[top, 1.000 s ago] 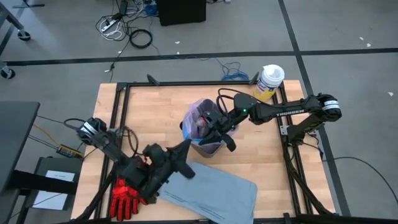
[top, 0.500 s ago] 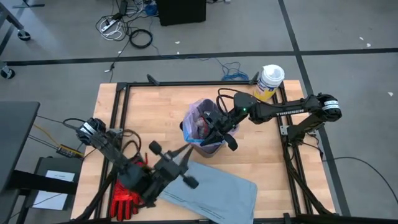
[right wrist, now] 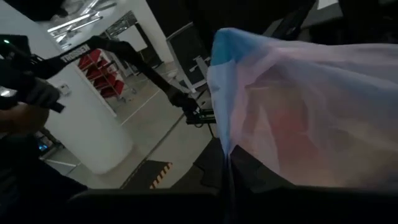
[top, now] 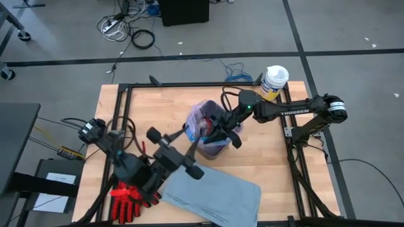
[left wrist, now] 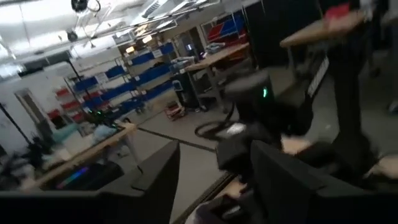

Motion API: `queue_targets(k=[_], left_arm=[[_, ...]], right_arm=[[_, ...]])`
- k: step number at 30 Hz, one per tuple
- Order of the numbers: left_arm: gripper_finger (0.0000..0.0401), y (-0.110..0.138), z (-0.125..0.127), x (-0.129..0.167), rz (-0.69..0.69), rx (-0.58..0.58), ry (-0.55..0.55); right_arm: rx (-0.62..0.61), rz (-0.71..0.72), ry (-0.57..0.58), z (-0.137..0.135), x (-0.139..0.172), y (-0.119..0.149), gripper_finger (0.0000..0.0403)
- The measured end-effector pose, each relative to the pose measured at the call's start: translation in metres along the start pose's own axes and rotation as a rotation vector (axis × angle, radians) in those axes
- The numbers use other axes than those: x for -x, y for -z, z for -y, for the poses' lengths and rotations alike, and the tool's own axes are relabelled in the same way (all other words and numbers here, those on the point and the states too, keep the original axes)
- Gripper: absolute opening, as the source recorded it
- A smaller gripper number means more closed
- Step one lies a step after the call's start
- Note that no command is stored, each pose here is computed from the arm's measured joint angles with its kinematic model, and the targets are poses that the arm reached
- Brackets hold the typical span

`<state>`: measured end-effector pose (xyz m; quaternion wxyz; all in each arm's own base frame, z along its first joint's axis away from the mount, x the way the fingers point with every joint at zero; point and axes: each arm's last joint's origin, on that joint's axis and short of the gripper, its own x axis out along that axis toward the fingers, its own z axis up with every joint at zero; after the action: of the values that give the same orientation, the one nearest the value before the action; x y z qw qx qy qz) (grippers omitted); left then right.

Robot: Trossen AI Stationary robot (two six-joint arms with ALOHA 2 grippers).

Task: Place trash/remove bag and relplace
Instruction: Remove the pink trash bag from the trash bin

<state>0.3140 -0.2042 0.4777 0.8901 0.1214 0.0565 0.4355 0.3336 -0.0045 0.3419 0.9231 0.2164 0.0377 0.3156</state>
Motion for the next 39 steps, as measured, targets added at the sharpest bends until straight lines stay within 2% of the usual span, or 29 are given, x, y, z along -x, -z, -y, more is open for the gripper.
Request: queue_targets(k=[3, 5, 8, 10, 12, 14, 17, 20, 25, 27, 33, 39], left_arm=[[0.0211, -0.014, -0.008, -0.004, 0.060, 0.079, 0.040], [0.0210, -0.021, -0.011, -0.006, 0.140, 0.122, 0.105], [0.0208, -0.029, -0.008, -0.011, 0.270, 0.169, 0.282], [0.0207, -0.034, -0.008, -0.021, 0.306, 0.211, 0.424], [0.0207, -0.033, -0.008, -0.035, 0.267, 0.251, 0.536], [0.0207, -0.026, -0.009, -0.049, 0.184, 0.285, 0.594], [0.0207, -0.015, -0.009, -0.060, 0.053, 0.272, 0.661], [0.0207, -0.006, -0.018, -0.063, -0.093, 0.213, 0.664], [0.0207, 0.008, -0.045, -0.067, -0.311, 0.094, 0.593], [0.0207, 0.013, -0.050, -0.069, -0.357, 0.038, 0.589], [0.0207, 0.028, -0.046, -0.077, -0.485, -0.055, 0.687], [0.0198, 0.031, -0.049, -0.078, -0.522, -0.052, 0.690]], right_arm=[[-0.010, 0.004, 0.011, 0.003, 0.002, -0.001, 0.0000], [-0.016, 0.008, 0.017, 0.004, 0.004, -0.002, 0.0000], [-0.021, 0.016, 0.022, 0.006, 0.006, -0.004, 0.0000], [-0.017, 0.026, 0.021, 0.006, 0.006, -0.005, 0.0000], [-0.020, 0.028, 0.021, 0.006, 0.006, -0.005, 0.0000], [-0.020, 0.028, 0.021, 0.006, 0.006, -0.005, 0.0000], [-0.021, 0.026, 0.019, 0.006, 0.006, -0.005, 0.0000], [-0.022, 0.021, 0.010, 0.006, 0.006, -0.005, 0.0000], [-0.022, 0.018, 0.005, 0.006, 0.006, -0.005, 0.0000], [-0.022, 0.018, 0.006, 0.006, 0.006, -0.005, 0.0000], [-0.022, 0.017, 0.006, 0.006, 0.006, -0.005, 0.0000], [-0.014, 0.016, 0.007, 0.006, 0.006, -0.004, 0.0000]])
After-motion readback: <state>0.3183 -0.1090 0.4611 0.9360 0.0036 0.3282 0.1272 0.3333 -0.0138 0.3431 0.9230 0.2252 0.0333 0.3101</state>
